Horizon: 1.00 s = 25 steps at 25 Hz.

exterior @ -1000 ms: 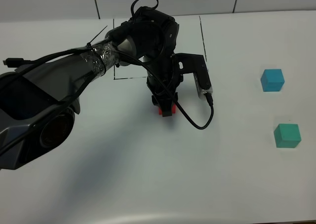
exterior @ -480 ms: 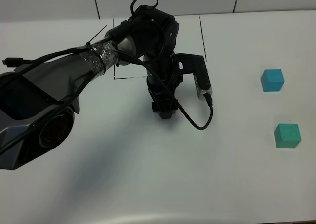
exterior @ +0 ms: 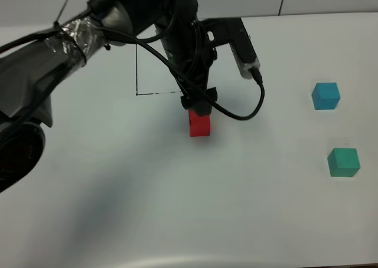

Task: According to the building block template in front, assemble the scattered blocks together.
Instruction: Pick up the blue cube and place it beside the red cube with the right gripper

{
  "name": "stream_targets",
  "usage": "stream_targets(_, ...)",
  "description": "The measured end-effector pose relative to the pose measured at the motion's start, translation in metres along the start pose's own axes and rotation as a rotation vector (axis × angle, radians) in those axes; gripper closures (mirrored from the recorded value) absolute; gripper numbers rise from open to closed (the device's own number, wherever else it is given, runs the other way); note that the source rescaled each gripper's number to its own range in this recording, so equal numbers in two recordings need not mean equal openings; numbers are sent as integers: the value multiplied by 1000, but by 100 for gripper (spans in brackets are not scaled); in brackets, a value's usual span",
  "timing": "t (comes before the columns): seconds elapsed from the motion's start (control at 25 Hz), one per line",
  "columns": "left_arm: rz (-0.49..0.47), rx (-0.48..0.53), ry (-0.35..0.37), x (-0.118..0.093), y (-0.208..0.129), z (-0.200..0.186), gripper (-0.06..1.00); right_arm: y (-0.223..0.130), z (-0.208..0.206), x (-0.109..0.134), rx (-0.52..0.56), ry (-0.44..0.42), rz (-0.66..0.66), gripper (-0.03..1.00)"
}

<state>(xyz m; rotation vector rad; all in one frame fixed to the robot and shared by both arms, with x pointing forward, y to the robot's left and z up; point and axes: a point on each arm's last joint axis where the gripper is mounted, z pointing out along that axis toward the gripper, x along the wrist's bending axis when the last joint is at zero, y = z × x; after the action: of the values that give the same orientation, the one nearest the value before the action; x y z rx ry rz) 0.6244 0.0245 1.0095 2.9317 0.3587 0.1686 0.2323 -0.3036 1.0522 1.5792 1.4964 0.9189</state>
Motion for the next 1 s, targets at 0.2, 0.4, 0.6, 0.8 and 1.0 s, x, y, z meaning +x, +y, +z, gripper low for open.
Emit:
stream_targets(0.2, -300, -50, 106, 35, -34, -42, -5, 0, 0, 0, 0, 0, 1, 22)
stream_targets(0.4, -550, -74, 164, 68, -82, -74, -4, 0, 0, 0, 0, 0, 1, 22)
stream_targets(0.6, -701, -74, 202, 89, -135, -93, -3, 0, 0, 0, 0, 0, 1, 22)
stream_targets(0.8, -848, -101, 257, 94, -195, -105, -3, 0, 0, 0, 0, 0, 1, 22)
stream_targets(1.0, -916, -145, 307, 71, -226, -117, -3, 0, 0, 0, 0, 0, 1, 22)
